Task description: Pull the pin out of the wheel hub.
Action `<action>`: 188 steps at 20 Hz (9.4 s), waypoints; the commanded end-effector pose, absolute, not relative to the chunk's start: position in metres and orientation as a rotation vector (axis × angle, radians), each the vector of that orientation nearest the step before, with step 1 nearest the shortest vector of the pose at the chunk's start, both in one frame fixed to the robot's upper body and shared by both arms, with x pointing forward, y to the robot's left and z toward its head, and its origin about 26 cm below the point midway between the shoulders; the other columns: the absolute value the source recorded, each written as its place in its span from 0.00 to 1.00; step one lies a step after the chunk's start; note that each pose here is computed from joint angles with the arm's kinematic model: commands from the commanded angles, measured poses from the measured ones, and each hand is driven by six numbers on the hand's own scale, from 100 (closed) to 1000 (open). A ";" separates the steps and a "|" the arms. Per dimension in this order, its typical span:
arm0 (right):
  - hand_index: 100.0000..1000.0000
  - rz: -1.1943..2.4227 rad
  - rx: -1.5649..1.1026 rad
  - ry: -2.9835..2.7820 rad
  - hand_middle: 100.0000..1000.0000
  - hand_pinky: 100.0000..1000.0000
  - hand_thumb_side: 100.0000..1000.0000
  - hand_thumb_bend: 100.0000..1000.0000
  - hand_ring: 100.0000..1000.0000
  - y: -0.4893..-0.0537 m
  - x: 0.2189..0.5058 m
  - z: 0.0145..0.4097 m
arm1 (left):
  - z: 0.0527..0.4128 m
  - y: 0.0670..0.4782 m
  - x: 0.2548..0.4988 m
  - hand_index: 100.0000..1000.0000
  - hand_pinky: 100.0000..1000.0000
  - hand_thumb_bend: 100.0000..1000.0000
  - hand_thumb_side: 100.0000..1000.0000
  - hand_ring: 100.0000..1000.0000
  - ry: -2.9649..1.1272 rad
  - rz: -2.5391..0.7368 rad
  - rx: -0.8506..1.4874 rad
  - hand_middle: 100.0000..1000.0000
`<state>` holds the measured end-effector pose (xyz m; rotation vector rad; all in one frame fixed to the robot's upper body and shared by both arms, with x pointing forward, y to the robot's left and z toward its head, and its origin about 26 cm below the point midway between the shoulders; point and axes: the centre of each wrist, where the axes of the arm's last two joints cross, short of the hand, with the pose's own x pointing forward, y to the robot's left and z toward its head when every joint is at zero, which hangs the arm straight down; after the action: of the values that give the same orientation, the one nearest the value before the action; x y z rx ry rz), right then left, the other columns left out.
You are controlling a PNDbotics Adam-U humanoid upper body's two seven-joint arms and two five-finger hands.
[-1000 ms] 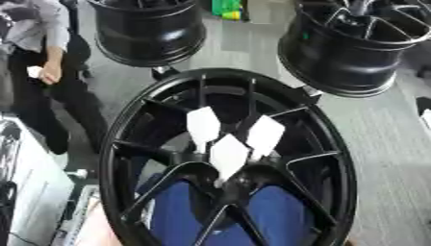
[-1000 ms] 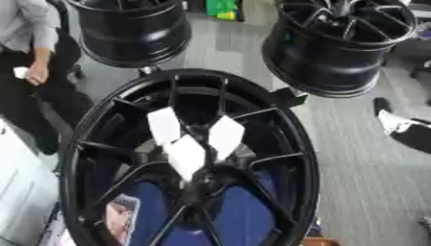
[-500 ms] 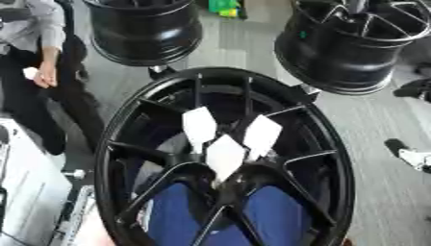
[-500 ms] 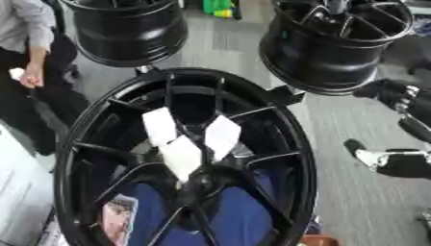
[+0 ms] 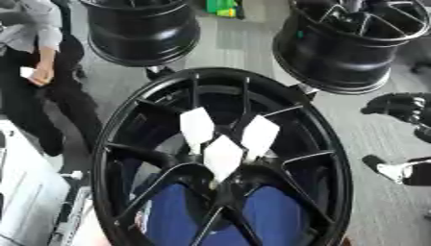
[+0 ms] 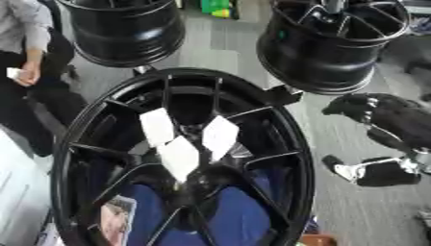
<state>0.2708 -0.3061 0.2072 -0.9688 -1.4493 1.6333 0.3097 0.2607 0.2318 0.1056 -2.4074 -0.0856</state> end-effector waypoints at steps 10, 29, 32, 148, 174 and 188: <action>0.88 1.672 -0.914 -1.489 0.85 0.87 0.32 0.30 0.88 -0.243 0.288 0.237 | 0.236 0.264 0.306 0.77 0.62 0.00 0.67 0.69 -2.416 -0.101 0.116 0.44; 0.88 1.937 -0.705 -1.525 0.88 0.88 0.38 0.40 0.91 -0.151 0.286 0.276 | 0.232 0.271 0.304 0.78 0.62 0.00 0.69 0.69 -2.402 -0.077 0.153 0.44; 0.88 2.016 -0.647 -1.503 0.88 0.89 0.35 0.39 0.91 -0.148 0.285 0.278 | 0.232 0.271 0.304 0.78 0.62 0.00 0.69 0.69 -2.401 -0.080 0.154 0.44; 0.80 2.085 -0.372 -1.327 0.82 0.91 0.08 0.35 0.89 -0.183 0.344 0.306 | 0.250 0.268 0.308 0.77 0.63 0.00 0.69 0.69 -2.466 0.011 0.133 0.44; 0.50 1.950 -0.319 -1.392 0.54 0.87 0.11 0.01 0.74 -0.195 0.342 0.302 | 0.249 0.269 0.308 0.77 0.63 0.00 0.69 0.69 -2.465 0.025 0.141 0.44; 0.49 1.696 -0.630 -1.516 0.53 0.87 0.22 0.06 0.73 -0.240 0.309 0.363 | 0.247 0.275 0.306 0.77 0.63 0.00 0.68 0.69 -2.452 0.023 0.192 0.44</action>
<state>0.3177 -0.2286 0.3437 -0.5307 -1.4977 1.7308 0.3097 0.2719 0.2390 0.1677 -2.4229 0.0365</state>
